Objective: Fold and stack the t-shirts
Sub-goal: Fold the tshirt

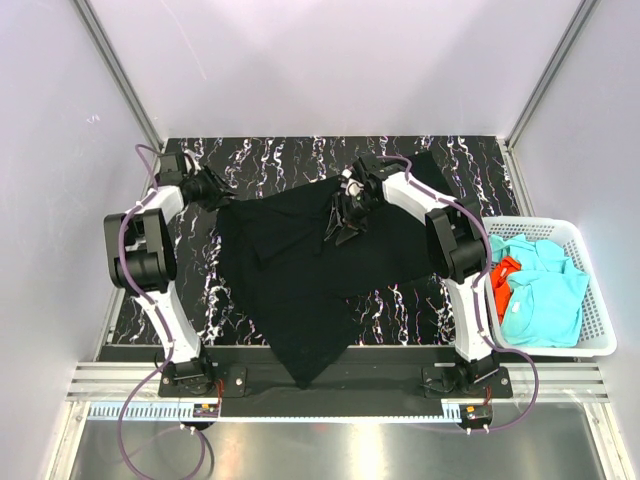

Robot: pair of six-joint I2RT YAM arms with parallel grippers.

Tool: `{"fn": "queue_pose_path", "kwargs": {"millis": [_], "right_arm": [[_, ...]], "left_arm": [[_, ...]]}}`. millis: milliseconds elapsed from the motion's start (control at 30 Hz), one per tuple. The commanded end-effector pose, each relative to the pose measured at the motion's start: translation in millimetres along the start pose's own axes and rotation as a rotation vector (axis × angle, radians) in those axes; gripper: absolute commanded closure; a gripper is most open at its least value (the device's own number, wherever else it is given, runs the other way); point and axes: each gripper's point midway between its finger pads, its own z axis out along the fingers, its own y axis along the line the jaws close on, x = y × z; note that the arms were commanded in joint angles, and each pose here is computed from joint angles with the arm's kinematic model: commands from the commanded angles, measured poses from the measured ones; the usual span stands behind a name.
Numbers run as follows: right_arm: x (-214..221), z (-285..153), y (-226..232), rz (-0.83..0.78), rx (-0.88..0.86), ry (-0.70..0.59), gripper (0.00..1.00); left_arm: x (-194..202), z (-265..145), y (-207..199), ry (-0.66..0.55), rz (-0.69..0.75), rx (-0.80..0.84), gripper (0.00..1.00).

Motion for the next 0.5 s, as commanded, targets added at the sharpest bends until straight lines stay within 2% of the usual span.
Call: {"fn": "queue_pose_path", "kwargs": {"millis": [0,167,300,467], "right_arm": [[3,5,8,-0.008,-0.03,0.005,0.5],[4,5,6,-0.01,-0.026,0.002,0.5],[4,8,3,-0.003,-0.025,0.003,0.5],[3,10,1,0.012,-0.025,0.002,0.5]], "left_arm": [[-23,10,2,-0.048,-0.001,-0.011,0.52],[-27,4,8,-0.059,-0.002,-0.045,0.52],[-25,-7,16,-0.088,0.006,-0.1,0.47],[-21,4,23,-0.064,-0.01,-0.107,0.48]]}}
